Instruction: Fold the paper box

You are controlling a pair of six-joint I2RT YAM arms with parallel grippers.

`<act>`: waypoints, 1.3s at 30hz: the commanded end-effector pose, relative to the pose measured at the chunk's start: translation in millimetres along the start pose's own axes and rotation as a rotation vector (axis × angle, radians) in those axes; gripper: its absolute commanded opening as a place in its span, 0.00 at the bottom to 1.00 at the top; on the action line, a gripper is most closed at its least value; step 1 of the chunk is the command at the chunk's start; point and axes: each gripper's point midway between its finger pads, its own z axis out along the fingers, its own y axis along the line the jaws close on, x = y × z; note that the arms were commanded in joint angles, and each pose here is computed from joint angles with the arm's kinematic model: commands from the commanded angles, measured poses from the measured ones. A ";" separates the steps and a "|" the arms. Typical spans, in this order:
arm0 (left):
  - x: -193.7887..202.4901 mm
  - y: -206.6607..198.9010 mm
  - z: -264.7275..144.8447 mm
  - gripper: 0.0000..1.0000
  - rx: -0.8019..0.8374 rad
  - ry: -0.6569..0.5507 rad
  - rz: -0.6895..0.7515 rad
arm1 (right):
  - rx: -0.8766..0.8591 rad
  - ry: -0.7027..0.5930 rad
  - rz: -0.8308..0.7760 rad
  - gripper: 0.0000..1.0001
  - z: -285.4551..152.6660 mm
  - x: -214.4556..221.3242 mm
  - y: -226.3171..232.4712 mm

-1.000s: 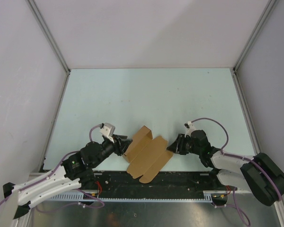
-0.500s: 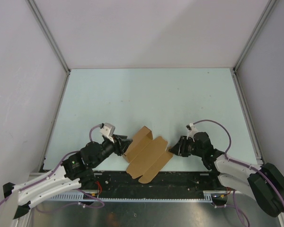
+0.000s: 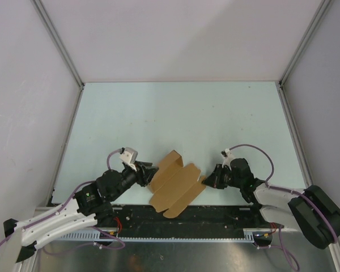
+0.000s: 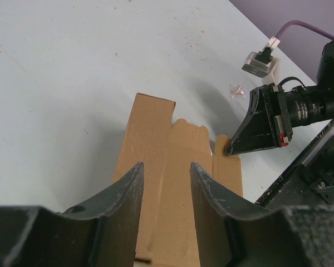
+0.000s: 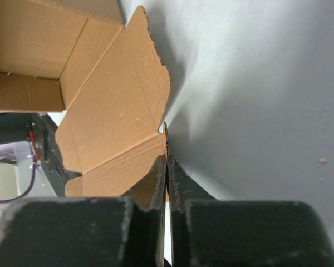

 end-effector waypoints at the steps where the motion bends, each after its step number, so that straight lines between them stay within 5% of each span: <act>1: -9.3 -4.7 -2.0 0.44 0.017 -0.034 -0.030 | -0.035 -0.042 0.011 0.00 2.6 -9.6 7.9; 10: -21.8 -1.7 -8.6 0.44 0.003 -0.078 -0.043 | 0.040 -0.284 0.020 0.00 -18.1 -47.4 7.9; 15: -27.4 0.0 -10.9 0.36 -0.030 -0.097 -0.125 | 0.132 -0.427 0.048 0.00 -42.8 -61.7 -4.7; 23: 20.8 -8.4 1.3 0.45 -0.058 0.024 -0.250 | 0.218 -0.515 0.151 0.00 -52.5 -50.7 -21.5; 32: 64.3 -11.9 7.4 0.55 0.001 -0.007 -0.503 | 0.328 -0.538 0.159 0.00 -47.0 -44.5 -24.2; 39: 72.8 -2.0 9.2 0.63 -0.066 -0.029 -0.543 | 0.329 -0.592 0.172 0.00 -43.2 -39.7 -12.6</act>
